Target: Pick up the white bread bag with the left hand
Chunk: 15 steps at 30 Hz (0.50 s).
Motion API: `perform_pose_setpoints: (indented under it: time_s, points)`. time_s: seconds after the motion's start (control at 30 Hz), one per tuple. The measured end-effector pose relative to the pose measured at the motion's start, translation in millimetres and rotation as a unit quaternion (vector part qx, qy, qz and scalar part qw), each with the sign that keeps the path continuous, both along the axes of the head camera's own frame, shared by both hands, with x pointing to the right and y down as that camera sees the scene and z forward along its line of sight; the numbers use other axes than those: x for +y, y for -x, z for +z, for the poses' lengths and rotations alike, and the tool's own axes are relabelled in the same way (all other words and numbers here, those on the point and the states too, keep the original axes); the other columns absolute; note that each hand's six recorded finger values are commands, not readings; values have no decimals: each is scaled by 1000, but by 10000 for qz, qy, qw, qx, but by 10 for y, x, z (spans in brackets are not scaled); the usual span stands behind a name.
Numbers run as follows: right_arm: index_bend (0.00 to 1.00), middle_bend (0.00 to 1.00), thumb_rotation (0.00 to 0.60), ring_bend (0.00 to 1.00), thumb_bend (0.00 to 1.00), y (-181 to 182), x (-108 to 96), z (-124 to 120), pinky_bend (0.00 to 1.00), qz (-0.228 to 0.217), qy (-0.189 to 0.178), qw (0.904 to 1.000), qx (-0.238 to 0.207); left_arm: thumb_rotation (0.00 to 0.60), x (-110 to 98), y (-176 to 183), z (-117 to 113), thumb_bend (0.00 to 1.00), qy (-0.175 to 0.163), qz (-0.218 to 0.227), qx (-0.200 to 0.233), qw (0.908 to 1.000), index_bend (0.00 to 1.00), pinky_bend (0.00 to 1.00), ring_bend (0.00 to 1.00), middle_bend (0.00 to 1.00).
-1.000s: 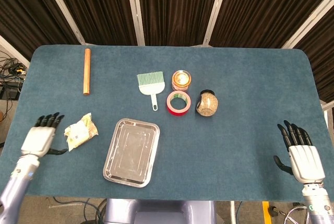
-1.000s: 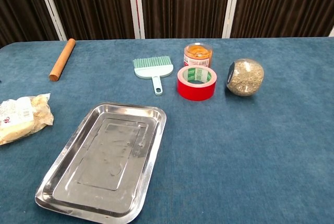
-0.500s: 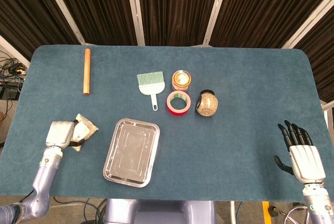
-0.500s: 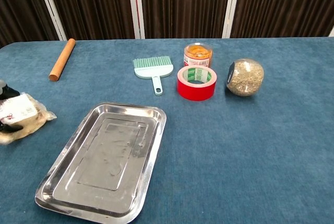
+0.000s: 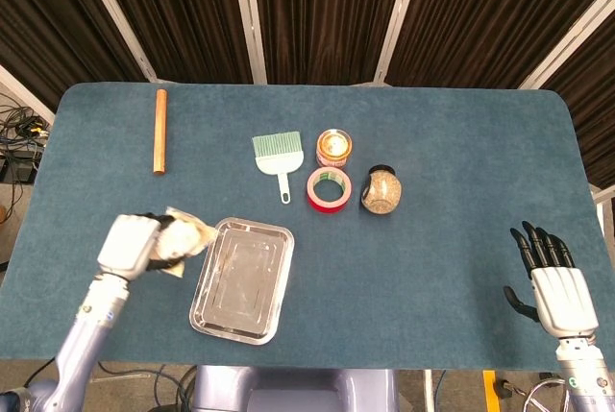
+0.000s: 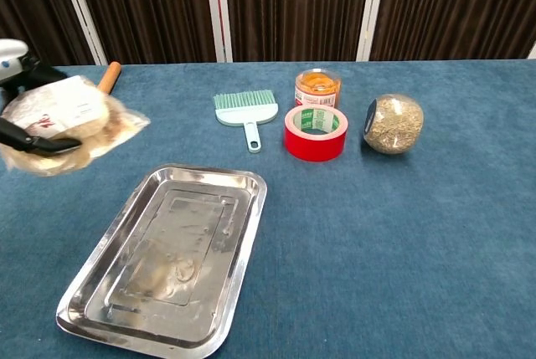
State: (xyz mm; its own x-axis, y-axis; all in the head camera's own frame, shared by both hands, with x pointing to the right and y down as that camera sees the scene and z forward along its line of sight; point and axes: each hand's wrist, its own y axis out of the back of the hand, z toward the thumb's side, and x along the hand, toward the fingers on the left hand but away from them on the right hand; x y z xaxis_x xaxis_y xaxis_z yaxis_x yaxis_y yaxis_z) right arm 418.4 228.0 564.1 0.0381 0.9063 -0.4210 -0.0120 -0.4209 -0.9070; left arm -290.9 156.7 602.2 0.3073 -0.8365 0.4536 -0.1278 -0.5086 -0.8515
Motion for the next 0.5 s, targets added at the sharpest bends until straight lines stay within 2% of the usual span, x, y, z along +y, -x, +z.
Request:
perform_pose_setpoints:
  time_s: [0.07, 0.17, 0.27, 0.37, 0.5]
  points:
    - [0, 0, 600, 0, 303, -4, -2, -3, 97, 8, -4, 10000, -7, 600, 77, -183, -110, 255, 29, 200, 258, 9995, 435, 457, 341, 362]
    - [0, 0, 600, 0, 302, -9, -3, -8, 97, 14, -12, 10000, -15, 600, 204, -360, -154, 210, 139, 482, 383, 9980, 284, 324, 197, 179]
    - [0, 0, 600, 0, 302, -13, -6, -13, 97, 19, -19, 10000, -27, 600, 293, -488, -145, 181, 227, 692, 390, 9966, 135, 240, 99, 60]
    - [0, 0, 600, 0, 302, -14, -5, -17, 98, 17, -23, 10000, -34, 600, 344, -540, -119, 163, 323, 752, 362, 9960, 58, 171, 28, 0]
    - [0, 0, 600, 0, 303, -16, -4, -16, 97, 20, -17, 10000, -39, 600, 326, -456, -94, 161, 373, 637, 229, 9970, 32, 167, 24, 0]
